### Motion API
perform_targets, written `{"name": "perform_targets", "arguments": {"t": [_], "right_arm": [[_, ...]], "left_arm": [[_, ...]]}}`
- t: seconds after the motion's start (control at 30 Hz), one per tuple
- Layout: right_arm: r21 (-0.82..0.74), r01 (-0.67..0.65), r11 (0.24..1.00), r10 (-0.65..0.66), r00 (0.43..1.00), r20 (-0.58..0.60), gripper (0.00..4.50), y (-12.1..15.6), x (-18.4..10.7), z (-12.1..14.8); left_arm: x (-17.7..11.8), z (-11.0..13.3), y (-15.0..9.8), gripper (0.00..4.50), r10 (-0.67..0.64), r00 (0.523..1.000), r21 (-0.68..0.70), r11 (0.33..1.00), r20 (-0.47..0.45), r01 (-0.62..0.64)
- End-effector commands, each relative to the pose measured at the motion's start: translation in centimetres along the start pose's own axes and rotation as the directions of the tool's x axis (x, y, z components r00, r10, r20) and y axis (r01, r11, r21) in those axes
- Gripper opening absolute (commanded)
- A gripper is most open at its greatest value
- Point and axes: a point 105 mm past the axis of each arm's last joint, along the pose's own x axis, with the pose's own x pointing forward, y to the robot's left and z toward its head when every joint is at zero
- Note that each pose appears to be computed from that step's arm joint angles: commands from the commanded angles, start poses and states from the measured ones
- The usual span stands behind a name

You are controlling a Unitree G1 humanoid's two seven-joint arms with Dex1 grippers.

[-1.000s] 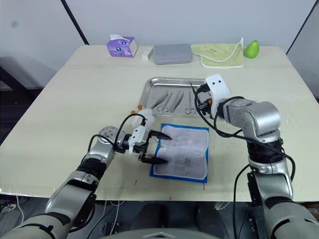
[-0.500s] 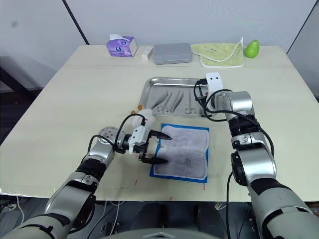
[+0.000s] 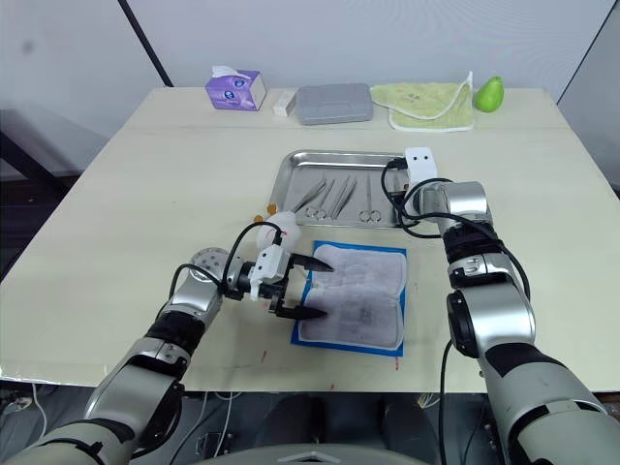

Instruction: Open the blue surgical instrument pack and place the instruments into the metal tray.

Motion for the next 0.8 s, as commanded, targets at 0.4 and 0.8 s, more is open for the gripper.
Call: {"name": "perform_targets", "arguments": {"t": [0.4,0.8], "right_arm": [[-0.379,-0.425,0.822,0.569,0.604,0.558,1.97,6.8,-12.4,1.5],[-0.528,-0.440,0.726,0.661,0.658,0.360,4.47,2.0,-17.8,-7.4]], "left_arm": [[-3.1,3.4,-0.1,4.50,0.253,0.937,-0.203,0.957,0.242,-0.206],[-8.2,5.9,-3.1,4.50,0.507,0.833,-0.435,0.816,0.223,-0.380]]}}
